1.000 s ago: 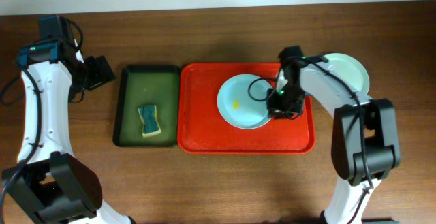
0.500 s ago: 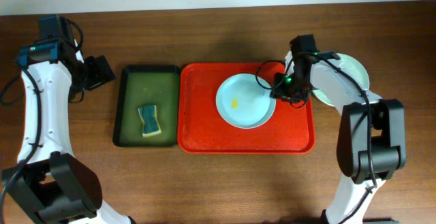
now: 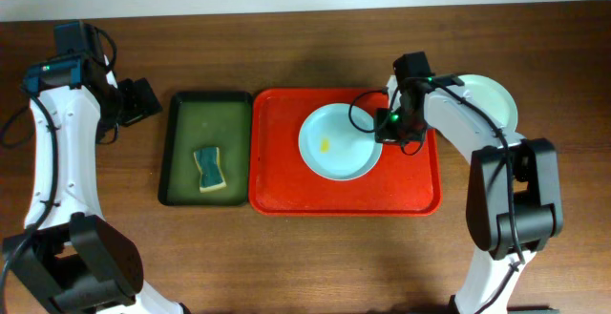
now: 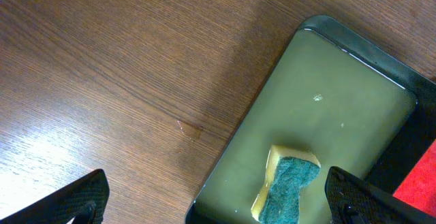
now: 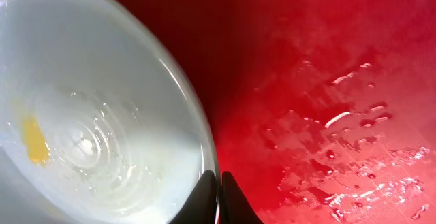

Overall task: Clean dirty plates on tray and stack at the side
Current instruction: 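Hold the light-blue plate rim with the right gripper in place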

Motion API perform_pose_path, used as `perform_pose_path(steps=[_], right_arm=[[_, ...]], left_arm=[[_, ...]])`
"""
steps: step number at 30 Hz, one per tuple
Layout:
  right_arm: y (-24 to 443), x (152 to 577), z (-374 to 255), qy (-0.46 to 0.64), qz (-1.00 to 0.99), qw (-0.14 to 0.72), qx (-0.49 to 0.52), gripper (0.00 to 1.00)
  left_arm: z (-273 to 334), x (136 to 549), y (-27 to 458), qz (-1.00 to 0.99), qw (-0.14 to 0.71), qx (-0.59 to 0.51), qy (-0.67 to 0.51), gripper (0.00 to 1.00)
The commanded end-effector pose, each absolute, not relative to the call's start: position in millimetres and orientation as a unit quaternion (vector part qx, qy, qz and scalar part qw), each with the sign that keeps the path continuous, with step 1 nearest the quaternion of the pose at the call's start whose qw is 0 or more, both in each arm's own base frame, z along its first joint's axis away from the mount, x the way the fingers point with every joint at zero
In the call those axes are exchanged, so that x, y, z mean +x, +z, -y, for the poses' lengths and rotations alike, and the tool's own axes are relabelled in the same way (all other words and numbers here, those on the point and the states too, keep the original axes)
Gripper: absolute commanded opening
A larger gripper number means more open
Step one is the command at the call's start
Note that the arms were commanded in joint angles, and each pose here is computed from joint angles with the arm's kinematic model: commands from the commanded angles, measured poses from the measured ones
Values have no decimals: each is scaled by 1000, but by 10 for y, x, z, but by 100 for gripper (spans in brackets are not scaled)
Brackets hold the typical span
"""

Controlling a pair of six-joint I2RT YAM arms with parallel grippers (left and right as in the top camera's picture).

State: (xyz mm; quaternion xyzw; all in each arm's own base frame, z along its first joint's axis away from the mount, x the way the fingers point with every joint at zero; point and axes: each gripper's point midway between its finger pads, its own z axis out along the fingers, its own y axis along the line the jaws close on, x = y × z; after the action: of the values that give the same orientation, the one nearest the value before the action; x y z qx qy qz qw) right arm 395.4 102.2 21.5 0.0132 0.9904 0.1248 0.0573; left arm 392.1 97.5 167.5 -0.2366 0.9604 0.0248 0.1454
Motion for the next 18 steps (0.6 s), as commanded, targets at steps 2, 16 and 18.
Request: perform_pose_path(steps=[2,16,18], right_arm=[[170,3874,-1219,112,-990,58,-58,6],[296,4000,-1473,81,-979,104,-153,51],[508,4052,-1487,82,-980,104,-146,51]], left_arm=[[-986,3940,1771,-957,159,-243,22,100],[-986,3940,1771,-957,159,-243,22,99],[-986,3940,1771,-957,159,-243,22,100]])
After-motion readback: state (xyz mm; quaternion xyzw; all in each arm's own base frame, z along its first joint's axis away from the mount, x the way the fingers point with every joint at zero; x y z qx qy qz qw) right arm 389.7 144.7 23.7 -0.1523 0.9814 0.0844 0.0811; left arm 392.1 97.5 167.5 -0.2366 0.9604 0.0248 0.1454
